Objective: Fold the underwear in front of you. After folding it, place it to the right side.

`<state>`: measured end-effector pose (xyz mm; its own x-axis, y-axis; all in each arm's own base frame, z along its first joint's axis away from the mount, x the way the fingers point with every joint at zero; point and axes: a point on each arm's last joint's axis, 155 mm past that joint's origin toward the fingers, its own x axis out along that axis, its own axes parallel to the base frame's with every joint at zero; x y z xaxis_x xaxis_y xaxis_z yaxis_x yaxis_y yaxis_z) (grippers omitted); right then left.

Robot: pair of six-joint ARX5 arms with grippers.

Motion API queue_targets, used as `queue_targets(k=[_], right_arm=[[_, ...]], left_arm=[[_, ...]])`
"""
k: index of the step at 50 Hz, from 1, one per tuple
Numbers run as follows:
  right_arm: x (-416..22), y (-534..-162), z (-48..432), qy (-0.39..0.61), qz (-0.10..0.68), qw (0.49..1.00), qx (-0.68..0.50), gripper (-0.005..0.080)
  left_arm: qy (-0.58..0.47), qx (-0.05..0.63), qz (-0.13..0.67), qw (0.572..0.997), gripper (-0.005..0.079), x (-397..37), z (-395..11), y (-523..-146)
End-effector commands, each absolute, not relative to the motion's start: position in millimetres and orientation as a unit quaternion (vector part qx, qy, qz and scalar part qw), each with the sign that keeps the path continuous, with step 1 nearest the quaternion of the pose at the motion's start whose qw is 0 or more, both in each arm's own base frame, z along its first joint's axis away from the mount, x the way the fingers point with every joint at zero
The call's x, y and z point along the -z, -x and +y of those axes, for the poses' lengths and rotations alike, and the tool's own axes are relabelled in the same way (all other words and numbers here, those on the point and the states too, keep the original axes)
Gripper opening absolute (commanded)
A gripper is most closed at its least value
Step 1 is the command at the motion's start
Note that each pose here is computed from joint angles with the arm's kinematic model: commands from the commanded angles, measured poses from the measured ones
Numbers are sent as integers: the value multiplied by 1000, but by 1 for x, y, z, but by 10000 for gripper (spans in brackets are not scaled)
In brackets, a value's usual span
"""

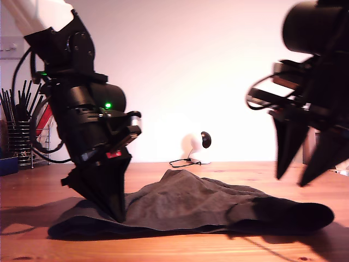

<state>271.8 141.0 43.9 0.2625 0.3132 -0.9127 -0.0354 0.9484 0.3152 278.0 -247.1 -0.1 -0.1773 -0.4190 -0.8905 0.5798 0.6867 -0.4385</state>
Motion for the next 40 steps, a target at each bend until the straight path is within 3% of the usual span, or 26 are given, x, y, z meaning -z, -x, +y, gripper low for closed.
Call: queue_targets(k=[1, 40], right_arm=[[-38, -268, 134, -122, 611, 776, -98, 363], [7, -266, 127, -123, 659, 738, -76, 393]], left_arm=[[-61, 391, 666, 632, -19, 3, -246, -270], [-54, 398, 666, 629, -19, 1, -249, -268]])
